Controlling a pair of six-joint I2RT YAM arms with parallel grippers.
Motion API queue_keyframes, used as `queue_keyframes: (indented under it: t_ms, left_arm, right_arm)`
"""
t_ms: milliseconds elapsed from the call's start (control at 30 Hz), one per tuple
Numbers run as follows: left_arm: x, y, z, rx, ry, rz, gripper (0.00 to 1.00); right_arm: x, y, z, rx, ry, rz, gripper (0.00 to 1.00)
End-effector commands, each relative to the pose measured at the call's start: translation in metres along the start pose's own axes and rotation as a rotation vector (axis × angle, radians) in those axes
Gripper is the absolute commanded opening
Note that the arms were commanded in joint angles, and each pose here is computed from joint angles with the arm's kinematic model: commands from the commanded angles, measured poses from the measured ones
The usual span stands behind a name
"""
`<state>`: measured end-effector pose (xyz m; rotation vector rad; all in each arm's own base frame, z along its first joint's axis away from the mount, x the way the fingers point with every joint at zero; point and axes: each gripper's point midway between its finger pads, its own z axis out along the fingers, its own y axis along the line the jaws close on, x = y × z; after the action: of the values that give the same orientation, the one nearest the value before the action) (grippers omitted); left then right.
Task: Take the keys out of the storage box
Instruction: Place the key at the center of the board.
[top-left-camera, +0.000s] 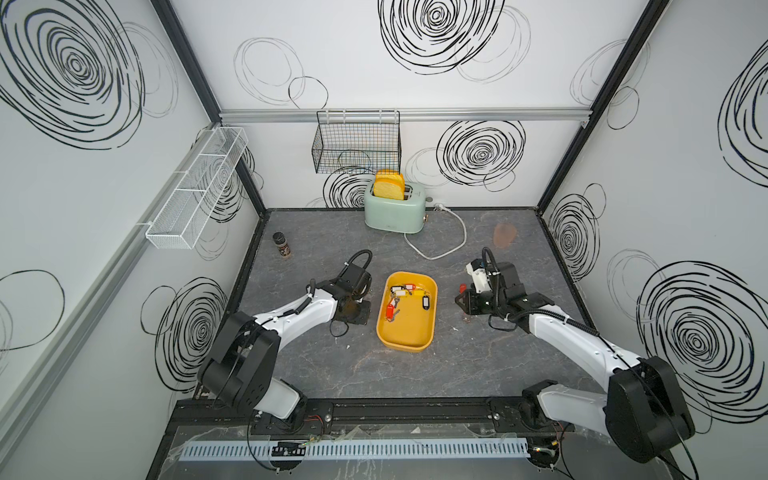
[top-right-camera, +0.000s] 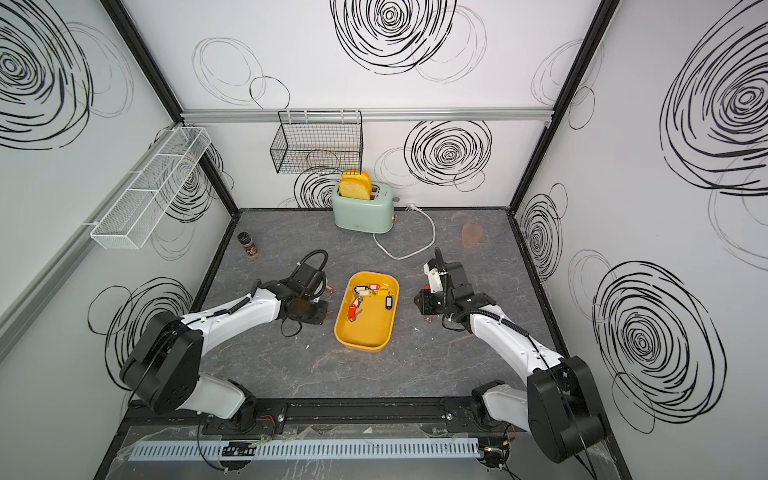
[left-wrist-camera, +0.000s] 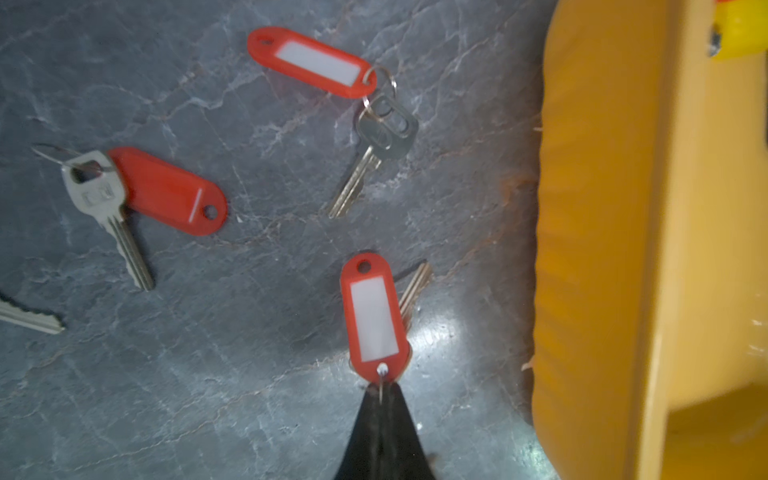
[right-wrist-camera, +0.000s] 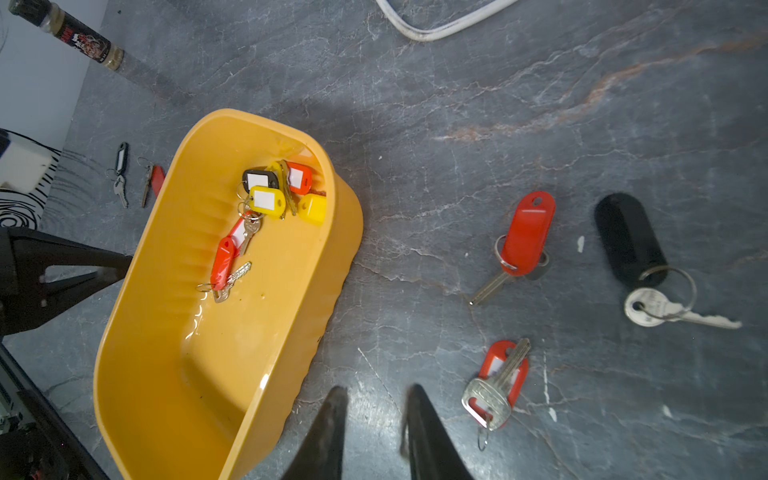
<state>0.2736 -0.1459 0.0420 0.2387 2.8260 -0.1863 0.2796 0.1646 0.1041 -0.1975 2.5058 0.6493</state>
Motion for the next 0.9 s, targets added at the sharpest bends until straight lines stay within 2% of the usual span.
queue_keyframes:
  t_ms: [0, 67, 167, 433, 867]
  left_arm:
    - [0.0, -0.003, -0.005, 0.014, -0.017, -0.021, 0.16]
    - [-0.002, -0.003, -0.007, 0.014, -0.025, -0.024, 0.28]
    - [-0.007, -0.004, -0.013, 0.014, -0.043, -0.024, 0.37]
    - [-0.019, -0.016, -0.023, 0.052, -0.071, 0.001, 0.38]
    - [0.001, -0.049, -0.011, 0.117, -0.02, 0.064, 0.36]
  right_arm:
    - [-0.007, 0.004, -0.001, -0.003, -0.016, -0.006, 0.29]
    - [-0.007, 0.004, -0.001, -0.003, -0.017, -0.006, 0.29]
    - [-0.008, 0.004, -0.002, -0.004, -0.02, -0.008, 0.29]
    - [-0.016, 0.014, -0.007, -0.021, -0.035, -0.027, 0.29]
    - [-0.017, 0.052, -0.003, -0.117, -0.015, -0.123, 0.29]
